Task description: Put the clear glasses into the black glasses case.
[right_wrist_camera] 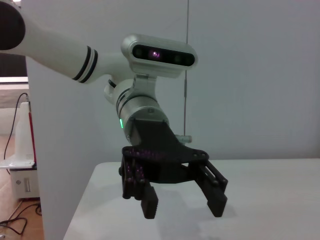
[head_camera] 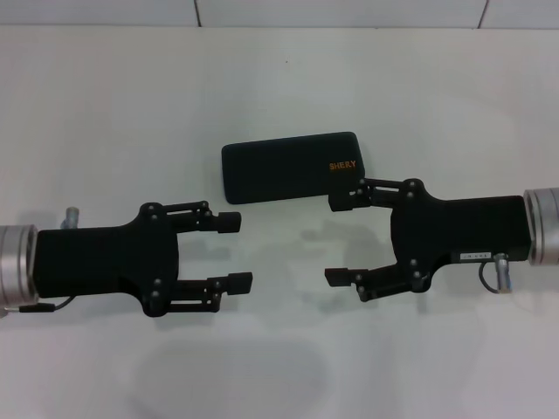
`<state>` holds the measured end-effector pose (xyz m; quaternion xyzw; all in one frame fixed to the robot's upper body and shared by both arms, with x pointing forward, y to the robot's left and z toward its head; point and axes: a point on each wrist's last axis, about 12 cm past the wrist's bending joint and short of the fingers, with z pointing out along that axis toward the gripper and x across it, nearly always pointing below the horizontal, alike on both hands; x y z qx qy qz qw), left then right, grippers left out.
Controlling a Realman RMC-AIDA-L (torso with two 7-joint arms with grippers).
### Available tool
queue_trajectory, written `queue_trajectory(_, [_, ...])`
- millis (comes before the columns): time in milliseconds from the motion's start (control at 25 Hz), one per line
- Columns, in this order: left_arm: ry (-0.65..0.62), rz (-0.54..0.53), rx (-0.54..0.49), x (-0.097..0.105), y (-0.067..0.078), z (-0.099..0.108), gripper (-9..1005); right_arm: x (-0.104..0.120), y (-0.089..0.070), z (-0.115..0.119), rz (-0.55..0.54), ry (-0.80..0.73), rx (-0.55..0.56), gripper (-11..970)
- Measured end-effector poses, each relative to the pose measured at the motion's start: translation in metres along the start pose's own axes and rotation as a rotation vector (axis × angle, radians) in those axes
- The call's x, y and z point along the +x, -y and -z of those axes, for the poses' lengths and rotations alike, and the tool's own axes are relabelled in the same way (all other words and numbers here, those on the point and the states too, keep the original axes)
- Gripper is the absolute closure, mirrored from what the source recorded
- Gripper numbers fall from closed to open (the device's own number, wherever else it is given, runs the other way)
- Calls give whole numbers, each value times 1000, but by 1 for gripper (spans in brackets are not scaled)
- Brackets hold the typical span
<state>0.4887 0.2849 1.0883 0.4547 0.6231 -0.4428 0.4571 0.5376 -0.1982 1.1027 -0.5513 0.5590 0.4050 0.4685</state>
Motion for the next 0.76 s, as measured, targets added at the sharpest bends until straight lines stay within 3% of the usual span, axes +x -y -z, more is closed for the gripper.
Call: queue_trajectory(760, [6,9,-5,3,4,0,251,4,-6,2,-36,4,-12,87])
